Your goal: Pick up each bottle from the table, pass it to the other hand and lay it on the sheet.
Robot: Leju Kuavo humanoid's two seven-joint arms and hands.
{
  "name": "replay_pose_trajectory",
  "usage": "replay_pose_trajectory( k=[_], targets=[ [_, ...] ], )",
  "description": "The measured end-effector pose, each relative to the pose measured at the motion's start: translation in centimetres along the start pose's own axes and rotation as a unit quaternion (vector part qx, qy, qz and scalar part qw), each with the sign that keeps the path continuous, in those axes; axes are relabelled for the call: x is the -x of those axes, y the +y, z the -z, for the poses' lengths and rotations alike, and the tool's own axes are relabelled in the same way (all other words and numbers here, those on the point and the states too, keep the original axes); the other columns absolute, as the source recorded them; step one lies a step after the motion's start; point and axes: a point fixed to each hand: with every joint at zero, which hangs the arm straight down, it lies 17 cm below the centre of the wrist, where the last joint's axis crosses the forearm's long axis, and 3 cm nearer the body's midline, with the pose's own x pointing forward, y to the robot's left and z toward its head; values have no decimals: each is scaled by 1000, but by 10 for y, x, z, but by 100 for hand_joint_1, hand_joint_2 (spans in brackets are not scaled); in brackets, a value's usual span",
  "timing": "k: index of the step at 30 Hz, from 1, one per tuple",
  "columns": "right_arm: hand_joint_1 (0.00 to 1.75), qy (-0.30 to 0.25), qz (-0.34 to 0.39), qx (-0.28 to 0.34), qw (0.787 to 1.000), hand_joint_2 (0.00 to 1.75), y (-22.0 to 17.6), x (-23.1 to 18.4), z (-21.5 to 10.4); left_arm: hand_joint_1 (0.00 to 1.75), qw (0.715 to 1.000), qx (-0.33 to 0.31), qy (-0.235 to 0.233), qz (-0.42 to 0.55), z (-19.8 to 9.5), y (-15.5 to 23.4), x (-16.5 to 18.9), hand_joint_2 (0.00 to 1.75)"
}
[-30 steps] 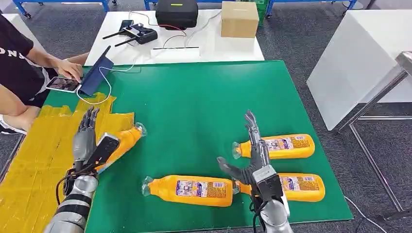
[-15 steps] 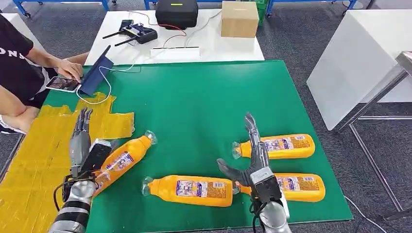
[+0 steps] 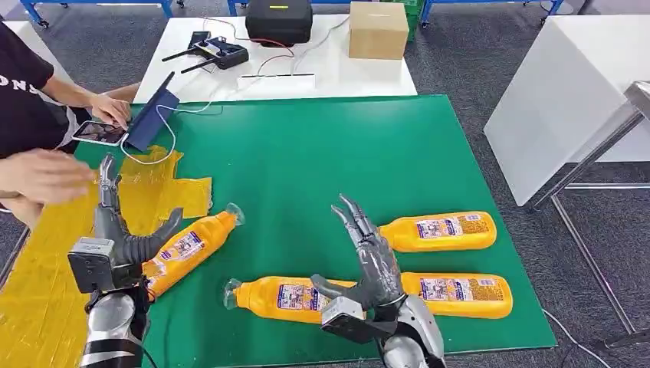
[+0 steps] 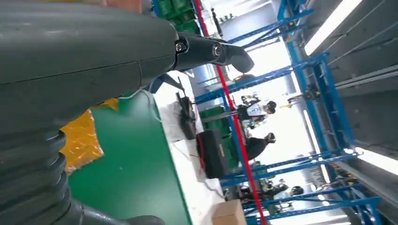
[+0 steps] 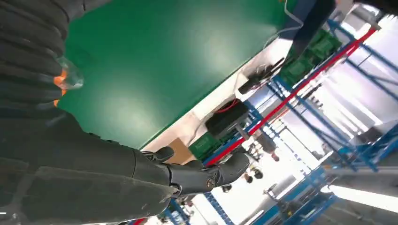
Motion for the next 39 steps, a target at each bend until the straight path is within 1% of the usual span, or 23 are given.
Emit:
replay_pose_trajectory(
  k=[3, 6, 10, 14, 20, 28, 33, 39],
  targets=[
    [0, -2, -14, -16, 1000, 175, 8, -2, -1, 0, 1000, -2, -4, -18, 0, 1, -7, 175],
    [0, -4, -61, -59, 996, 175, 29, -3, -8, 0, 999, -1, -8, -42, -2, -2, -16, 175],
    [0, -15, -99, -117, 988, 175, 60, -5, -24, 0, 998, -2, -9, -65, -6, -7, -22, 175],
    [0, -17, -119, -152, 981, 175, 78, 0, -38, 0, 996, -17, -8, -83, -6, -6, -25, 175],
    [0, -5, -133, -211, 968, 175, 106, 14, -66, 0, 995, -12, -10, -100, -9, -12, -29, 175],
    [0, 12, -159, -252, 955, 175, 121, 33, -91, 0, 995, -12, -9, -103, -10, -13, -29, 175],
    [0, 47, -193, -277, 940, 175, 121, 58, -120, 0, 994, -12, -8, -106, -13, -13, -28, 175],
    [0, 54, -200, -290, 934, 175, 122, 67, -132, 0, 994, -10, -7, -107, -14, -14, -28, 175]
  ],
)
